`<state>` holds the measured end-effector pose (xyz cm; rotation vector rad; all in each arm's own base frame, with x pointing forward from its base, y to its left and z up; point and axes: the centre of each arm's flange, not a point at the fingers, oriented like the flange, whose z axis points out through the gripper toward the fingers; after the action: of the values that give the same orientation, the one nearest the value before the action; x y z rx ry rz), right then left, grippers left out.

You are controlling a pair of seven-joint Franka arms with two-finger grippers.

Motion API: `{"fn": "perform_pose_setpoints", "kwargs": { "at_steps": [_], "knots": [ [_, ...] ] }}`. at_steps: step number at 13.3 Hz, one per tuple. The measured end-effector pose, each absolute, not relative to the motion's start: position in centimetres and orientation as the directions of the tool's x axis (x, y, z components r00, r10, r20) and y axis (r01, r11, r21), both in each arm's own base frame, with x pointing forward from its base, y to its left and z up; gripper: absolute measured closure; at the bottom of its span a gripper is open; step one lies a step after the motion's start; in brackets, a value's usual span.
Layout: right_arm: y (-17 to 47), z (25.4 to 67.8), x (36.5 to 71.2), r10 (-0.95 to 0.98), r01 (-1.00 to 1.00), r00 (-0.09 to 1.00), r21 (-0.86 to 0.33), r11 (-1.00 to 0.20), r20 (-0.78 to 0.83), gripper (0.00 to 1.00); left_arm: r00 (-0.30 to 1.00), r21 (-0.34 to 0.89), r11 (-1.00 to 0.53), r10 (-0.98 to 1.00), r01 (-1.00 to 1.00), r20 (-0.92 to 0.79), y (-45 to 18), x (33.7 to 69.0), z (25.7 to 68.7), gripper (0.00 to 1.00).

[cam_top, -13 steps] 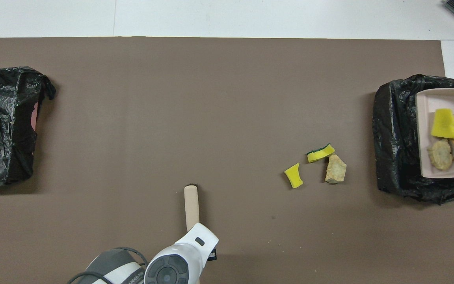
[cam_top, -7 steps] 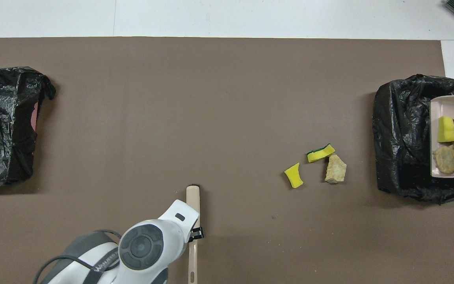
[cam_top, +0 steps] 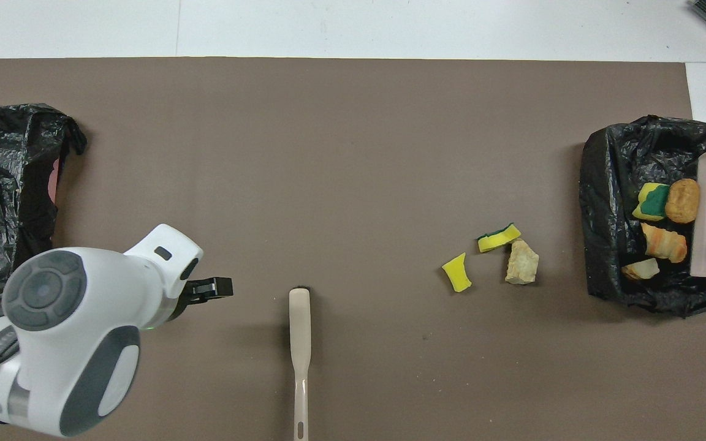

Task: Sweep and dump trash in bin
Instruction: 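Tip the dustpan over the bin while the left gripper sets down the brush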

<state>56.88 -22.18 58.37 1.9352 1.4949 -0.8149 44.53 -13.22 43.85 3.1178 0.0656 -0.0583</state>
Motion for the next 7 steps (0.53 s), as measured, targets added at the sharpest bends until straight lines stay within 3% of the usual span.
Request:
{"fn": "perform_pose_setpoints", "kwargs": {
  "at_steps": [3, 7],
  "knots": [
    [-21.6, 60.9, 56.8, 0.637, 0.972, 0.214, 0.100, -0.211, -0.740, 0.69, 0.995, -0.007, -0.997, -0.081, -0.082, -0.061, -8.3, 45.8, 45.6, 0.00],
    [-19.7, 61.0, 56.8, 0.759, 0.966, 0.254, 0.117, -0.230, -0.600, 0.69, 0.991, -0.002, -0.993, -0.115, -0.116, -0.066, -3.9, 47.5, 51.8, 0.00]
  ]
}}
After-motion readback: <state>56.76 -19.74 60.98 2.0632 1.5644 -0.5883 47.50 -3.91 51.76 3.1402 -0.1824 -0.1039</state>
